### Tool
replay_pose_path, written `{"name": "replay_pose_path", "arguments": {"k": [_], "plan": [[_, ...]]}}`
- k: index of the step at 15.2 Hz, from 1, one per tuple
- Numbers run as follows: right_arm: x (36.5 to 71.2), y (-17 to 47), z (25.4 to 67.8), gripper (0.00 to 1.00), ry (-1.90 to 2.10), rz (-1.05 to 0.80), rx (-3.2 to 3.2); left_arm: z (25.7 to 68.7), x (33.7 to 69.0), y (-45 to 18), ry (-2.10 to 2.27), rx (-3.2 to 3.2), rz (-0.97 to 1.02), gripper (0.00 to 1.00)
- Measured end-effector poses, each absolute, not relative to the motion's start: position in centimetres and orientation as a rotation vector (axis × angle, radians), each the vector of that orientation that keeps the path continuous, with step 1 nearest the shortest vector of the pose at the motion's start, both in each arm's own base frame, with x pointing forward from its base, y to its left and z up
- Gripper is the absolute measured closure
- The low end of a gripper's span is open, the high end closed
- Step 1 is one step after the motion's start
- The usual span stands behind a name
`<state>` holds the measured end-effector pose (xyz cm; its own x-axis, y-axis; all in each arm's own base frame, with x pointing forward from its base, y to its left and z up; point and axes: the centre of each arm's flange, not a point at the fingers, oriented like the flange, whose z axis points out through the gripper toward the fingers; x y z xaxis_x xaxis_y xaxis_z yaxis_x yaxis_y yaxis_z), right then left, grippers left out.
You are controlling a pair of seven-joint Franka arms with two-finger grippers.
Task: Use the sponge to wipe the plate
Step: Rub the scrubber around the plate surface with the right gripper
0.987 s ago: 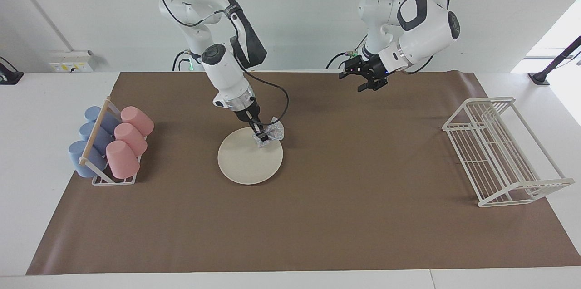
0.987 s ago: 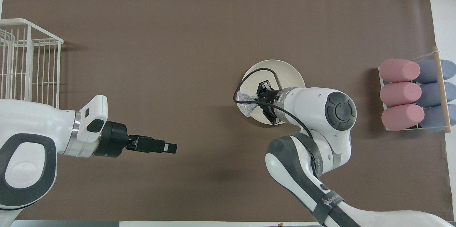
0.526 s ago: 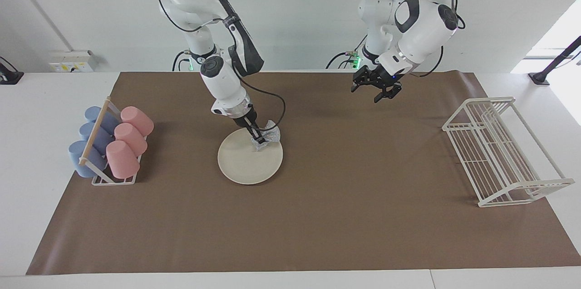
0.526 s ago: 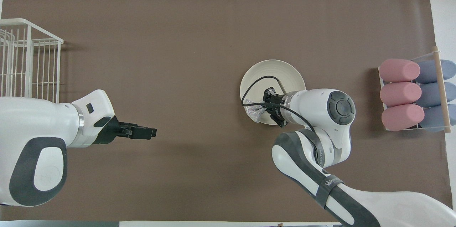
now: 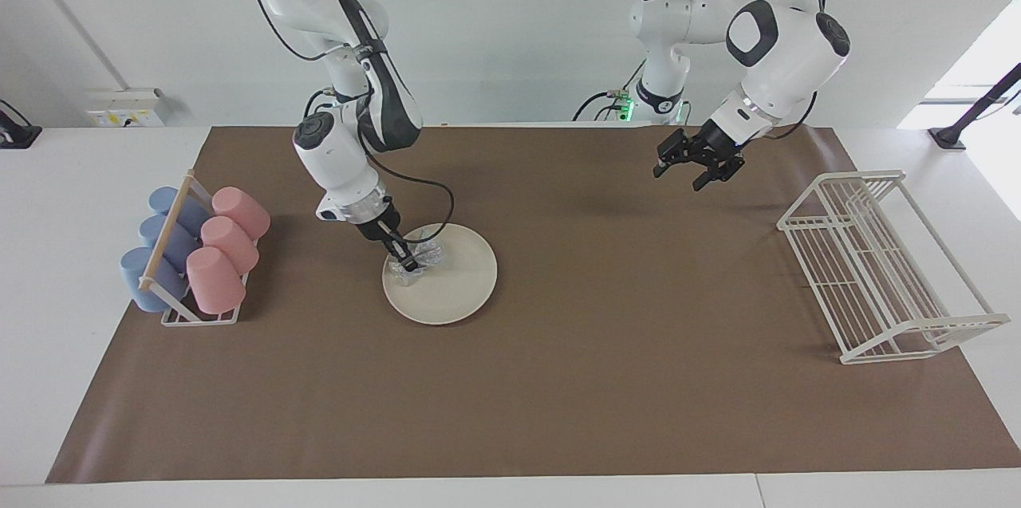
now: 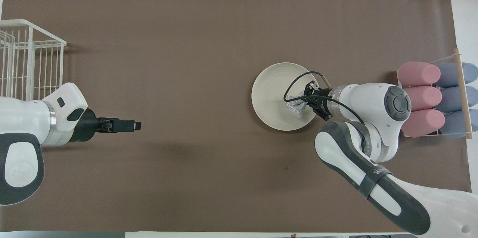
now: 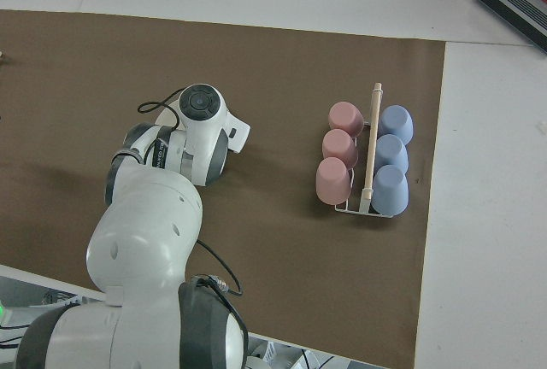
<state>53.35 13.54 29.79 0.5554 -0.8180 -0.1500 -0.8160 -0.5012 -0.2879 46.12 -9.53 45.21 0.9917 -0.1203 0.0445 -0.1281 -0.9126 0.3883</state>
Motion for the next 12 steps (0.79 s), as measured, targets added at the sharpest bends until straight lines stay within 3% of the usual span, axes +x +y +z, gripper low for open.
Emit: {"name": "replay_pose_path", "arguments": {"k": [3, 8, 12], "plan": [[53.0, 14.8, 29.8, 0.91, 1.372, 0.006, -2.45, 45.2, 46.1, -9.6, -0.18, 2.735, 0.026, 0.0], [50.3, 22.9, 29.7, 0.91, 1.479, 0.066, -2.363, 45.2, 46.1, -9.6, -0.18, 2.735, 0.026, 0.0], [50.6, 22.1, 29.6, 0.91, 1.459, 0.046, -2.369, 45.2, 46.1, -9.6, -0.18, 2.735, 0.026, 0.0]]}}
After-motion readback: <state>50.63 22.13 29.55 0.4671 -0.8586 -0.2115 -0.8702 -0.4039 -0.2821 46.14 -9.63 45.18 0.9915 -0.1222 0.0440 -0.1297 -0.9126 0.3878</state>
